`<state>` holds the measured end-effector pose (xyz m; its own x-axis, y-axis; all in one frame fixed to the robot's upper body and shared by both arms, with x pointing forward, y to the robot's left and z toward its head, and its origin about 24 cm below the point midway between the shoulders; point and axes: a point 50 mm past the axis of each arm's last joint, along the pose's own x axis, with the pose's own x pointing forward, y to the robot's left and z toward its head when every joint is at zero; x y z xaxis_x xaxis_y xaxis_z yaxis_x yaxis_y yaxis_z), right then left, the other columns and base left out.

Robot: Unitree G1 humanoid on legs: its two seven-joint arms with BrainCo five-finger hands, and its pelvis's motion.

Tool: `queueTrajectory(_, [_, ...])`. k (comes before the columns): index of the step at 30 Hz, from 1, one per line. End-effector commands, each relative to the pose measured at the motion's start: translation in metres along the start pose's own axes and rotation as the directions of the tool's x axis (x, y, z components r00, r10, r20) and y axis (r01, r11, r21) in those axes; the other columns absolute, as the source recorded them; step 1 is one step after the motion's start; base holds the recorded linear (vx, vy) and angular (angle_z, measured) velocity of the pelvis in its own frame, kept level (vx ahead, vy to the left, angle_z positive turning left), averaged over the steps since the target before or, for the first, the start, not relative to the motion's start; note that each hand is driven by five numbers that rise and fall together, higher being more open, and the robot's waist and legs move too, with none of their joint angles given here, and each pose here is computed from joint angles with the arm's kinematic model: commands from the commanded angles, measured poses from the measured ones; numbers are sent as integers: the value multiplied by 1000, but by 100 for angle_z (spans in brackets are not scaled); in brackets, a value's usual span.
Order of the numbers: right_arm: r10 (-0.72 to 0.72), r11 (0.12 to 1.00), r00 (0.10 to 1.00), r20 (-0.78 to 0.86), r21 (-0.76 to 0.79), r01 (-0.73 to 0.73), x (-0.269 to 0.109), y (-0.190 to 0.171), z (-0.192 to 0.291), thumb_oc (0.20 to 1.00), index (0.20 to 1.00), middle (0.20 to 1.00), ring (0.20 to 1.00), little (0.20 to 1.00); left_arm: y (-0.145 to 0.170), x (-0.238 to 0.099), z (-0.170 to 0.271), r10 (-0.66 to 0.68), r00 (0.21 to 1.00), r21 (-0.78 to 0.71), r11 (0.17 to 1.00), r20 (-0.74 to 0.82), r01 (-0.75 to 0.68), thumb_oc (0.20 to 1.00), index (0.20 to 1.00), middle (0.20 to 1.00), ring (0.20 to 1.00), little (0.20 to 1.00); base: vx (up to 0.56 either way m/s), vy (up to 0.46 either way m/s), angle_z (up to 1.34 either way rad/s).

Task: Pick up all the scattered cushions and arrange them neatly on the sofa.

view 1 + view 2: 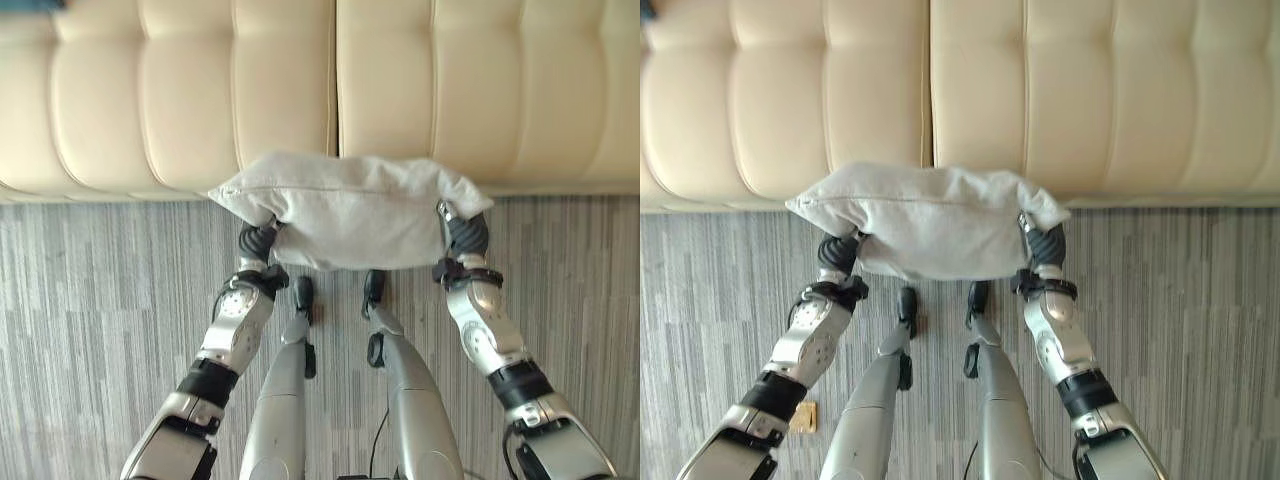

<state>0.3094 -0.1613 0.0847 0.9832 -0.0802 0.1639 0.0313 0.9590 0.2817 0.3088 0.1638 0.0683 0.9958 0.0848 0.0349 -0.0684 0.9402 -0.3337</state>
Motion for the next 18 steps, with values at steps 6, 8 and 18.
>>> queueTrajectory(6, [185, 981, 982, 46, -67, -181, -33, 15, 5, 200, 200, 200, 200, 200, -27, -35, -5, -181, 982, -84, 979, 59, 185, 200, 200, 200, 200, 200, 165, -78, -5])
queueTrajectory(8, [178, 981, 984, 32, -86, -175, -35, 15, 3, 200, 200, 200, 200, 200, -20, -40, -9, -145, 989, -93, 985, 39, 148, 200, 200, 200, 200, 200, 90, -108, -4])
queueTrajectory(18, [177, 969, 984, -19, -172, -178, -37, 18, -5, 200, 200, 200, 200, 200, -12, -48, -24, -59, 998, -100, 993, -25, 56, 200, 200, 200, 200, 200, 89, -64, 0])
